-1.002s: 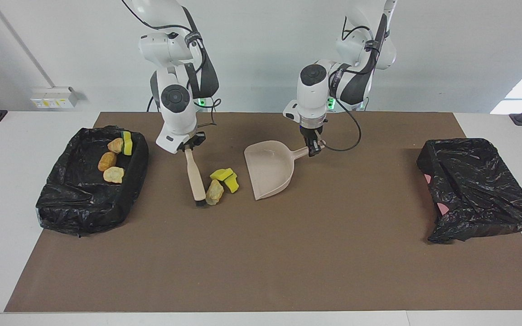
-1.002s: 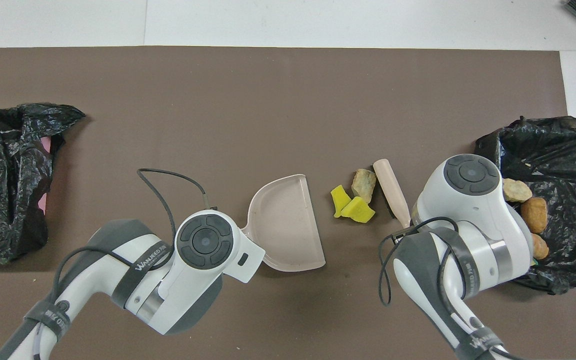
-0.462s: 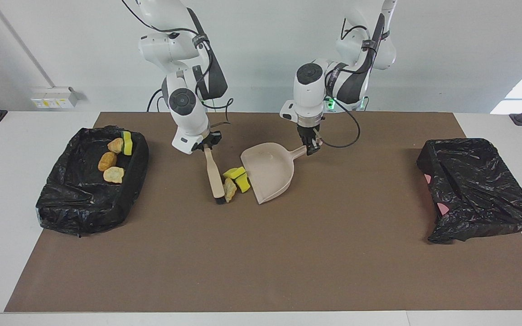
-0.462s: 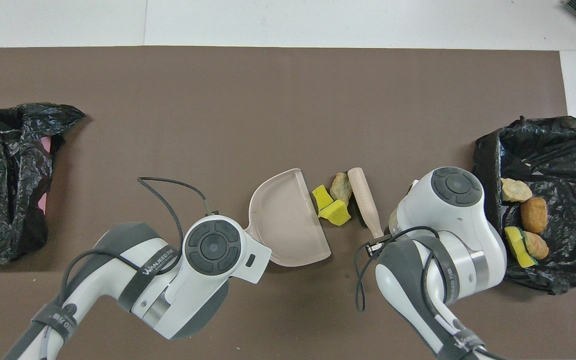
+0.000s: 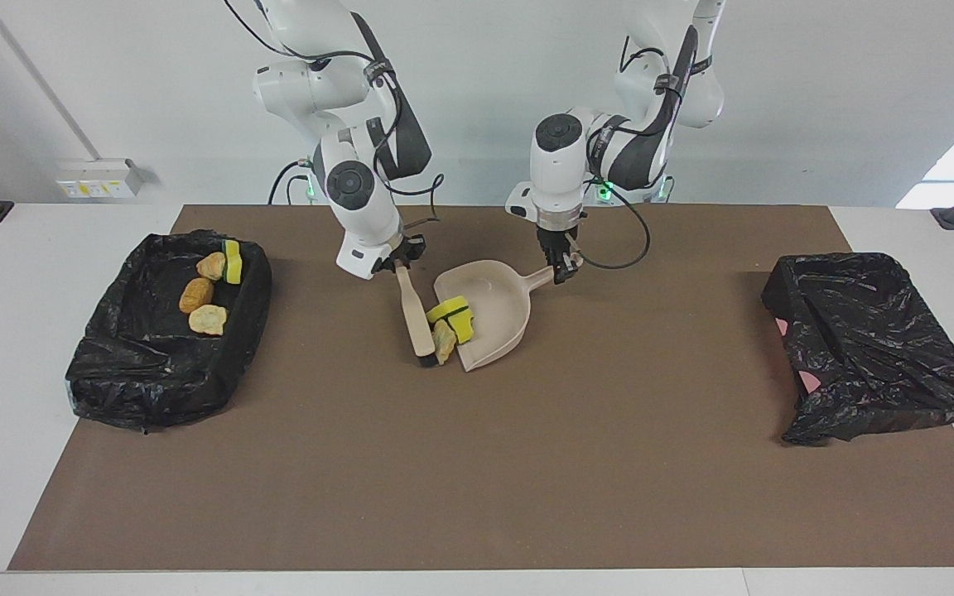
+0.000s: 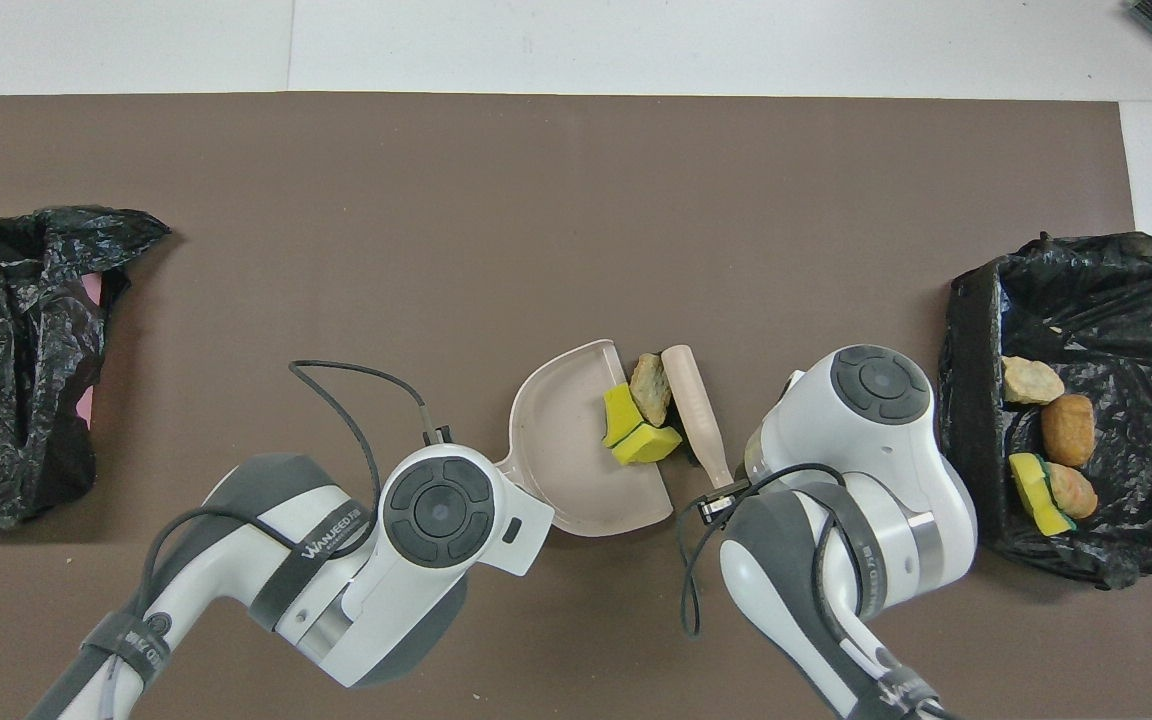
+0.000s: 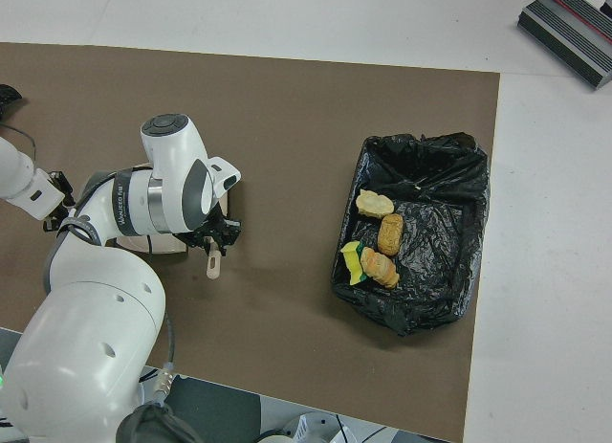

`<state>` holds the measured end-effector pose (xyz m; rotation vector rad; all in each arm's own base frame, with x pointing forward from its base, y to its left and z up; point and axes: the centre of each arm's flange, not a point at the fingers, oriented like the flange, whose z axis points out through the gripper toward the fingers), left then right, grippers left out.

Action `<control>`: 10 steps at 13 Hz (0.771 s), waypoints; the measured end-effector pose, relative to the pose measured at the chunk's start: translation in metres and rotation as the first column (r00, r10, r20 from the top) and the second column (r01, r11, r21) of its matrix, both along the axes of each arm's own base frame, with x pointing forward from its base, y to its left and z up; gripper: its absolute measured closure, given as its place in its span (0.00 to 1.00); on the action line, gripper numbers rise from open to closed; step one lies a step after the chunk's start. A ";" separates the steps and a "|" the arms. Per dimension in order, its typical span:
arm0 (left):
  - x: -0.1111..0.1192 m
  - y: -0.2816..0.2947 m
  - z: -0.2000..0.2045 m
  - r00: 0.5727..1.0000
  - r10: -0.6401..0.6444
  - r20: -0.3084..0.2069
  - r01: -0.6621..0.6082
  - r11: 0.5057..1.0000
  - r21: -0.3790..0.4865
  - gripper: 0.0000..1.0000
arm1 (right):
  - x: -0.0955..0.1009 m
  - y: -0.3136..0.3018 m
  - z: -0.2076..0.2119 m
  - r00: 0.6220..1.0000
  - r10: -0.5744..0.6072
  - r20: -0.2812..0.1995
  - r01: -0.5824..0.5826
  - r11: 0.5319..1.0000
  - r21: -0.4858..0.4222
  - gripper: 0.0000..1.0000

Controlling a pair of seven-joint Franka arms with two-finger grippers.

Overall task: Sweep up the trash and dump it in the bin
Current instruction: 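Sweep the yellow sponge and bread into the dustpan with the right gripper's brush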

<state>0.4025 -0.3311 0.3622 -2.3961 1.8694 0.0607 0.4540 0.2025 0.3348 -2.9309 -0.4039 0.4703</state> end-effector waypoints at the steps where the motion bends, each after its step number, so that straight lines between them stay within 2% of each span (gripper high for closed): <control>1: 0.000 -0.001 0.000 1.000 -0.002 0.008 0.002 1.000 -0.007 0.69 | 0.001 0.004 0.001 1.000 -0.010 0.001 0.010 1.000 0.017 0.73; 4: 0.002 -0.002 -0.001 1.000 -0.004 0.020 0.004 1.000 -0.020 0.69 | 0.006 0.012 0.003 1.000 -0.015 0.004 0.015 0.999 0.037 0.73; 8: 0.004 -0.003 -0.005 1.000 -0.004 0.029 0.005 1.000 -0.029 0.69 | -0.007 0.029 0.005 0.997 -0.020 -0.077 0.027 0.996 0.087 0.73; 10: 0.005 -0.005 -0.005 0.999 -0.005 0.042 0.007 0.999 -0.042 0.69 | -0.007 0.028 0.012 0.996 -0.021 -0.092 0.032 0.992 0.119 0.73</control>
